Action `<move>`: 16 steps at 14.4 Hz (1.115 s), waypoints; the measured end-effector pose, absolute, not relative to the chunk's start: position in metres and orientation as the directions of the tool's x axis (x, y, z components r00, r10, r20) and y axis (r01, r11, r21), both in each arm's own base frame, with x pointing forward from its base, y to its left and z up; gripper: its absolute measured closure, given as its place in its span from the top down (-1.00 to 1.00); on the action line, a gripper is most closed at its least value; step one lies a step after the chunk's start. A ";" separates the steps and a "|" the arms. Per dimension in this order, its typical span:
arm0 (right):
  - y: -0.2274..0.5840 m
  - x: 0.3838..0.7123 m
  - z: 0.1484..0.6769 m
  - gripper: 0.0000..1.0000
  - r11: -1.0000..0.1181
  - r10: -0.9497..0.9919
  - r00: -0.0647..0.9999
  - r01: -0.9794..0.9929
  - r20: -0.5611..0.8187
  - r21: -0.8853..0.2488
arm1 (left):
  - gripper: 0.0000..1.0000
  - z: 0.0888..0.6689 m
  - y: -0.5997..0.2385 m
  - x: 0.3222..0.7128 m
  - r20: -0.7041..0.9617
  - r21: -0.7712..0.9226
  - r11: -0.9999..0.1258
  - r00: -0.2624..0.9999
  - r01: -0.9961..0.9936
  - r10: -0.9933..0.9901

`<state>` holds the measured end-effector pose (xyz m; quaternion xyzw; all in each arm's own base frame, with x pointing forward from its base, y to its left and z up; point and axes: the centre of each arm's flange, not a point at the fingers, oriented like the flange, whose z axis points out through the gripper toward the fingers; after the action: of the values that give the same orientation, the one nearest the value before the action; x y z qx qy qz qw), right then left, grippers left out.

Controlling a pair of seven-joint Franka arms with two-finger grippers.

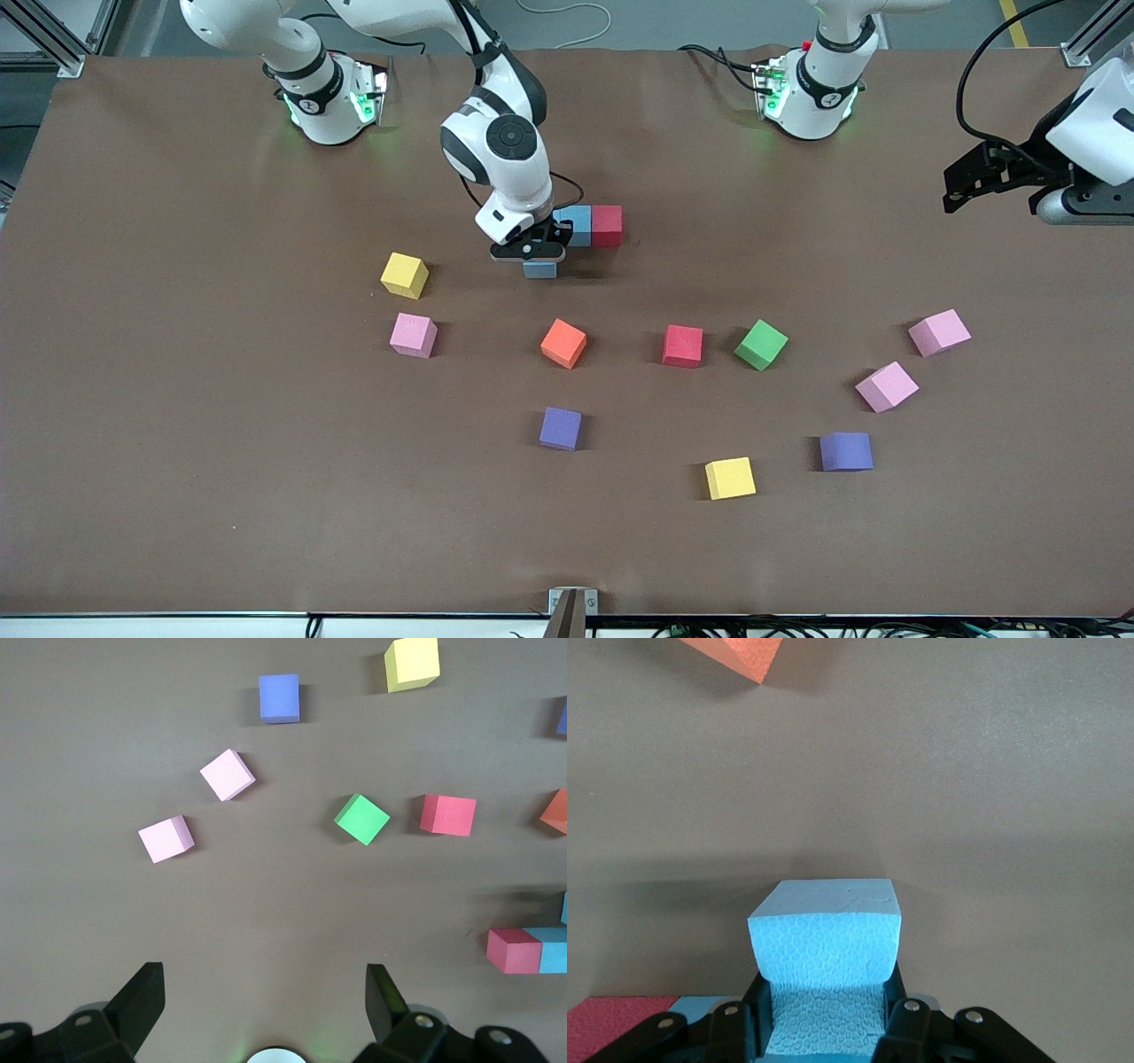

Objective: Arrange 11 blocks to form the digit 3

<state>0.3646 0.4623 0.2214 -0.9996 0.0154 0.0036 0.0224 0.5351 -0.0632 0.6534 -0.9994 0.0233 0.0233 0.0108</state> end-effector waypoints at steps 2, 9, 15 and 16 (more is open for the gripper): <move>0.464 0.362 0.221 0.00 -0.999 -0.030 1.000 -0.031 -0.008 -0.045 | 1.00 0.653 -0.063 0.535 -0.048 -0.021 -0.999 0.998 -0.047 -0.046; 0.465 0.360 0.221 0.00 -0.998 -0.031 1.000 -0.031 -0.007 -0.046 | 1.00 0.653 -0.069 0.534 -0.048 -0.021 -0.998 0.997 -0.057 -0.056; 0.466 0.360 0.221 0.00 -0.998 -0.031 0.999 -0.032 -0.003 -0.050 | 1.00 0.655 -0.066 0.534 -0.046 -0.021 -0.998 0.998 -0.052 -0.051; 0.466 0.361 0.222 0.00 -0.998 -0.032 0.999 -0.032 -0.002 -0.052 | 1.00 0.656 -0.066 0.533 -0.044 -0.021 -0.998 0.998 -0.052 -0.051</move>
<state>0.3606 0.4658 0.2216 -0.9995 0.0158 0.0007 0.0260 0.5334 -0.0657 0.6556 -0.9994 0.0257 0.0217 0.0109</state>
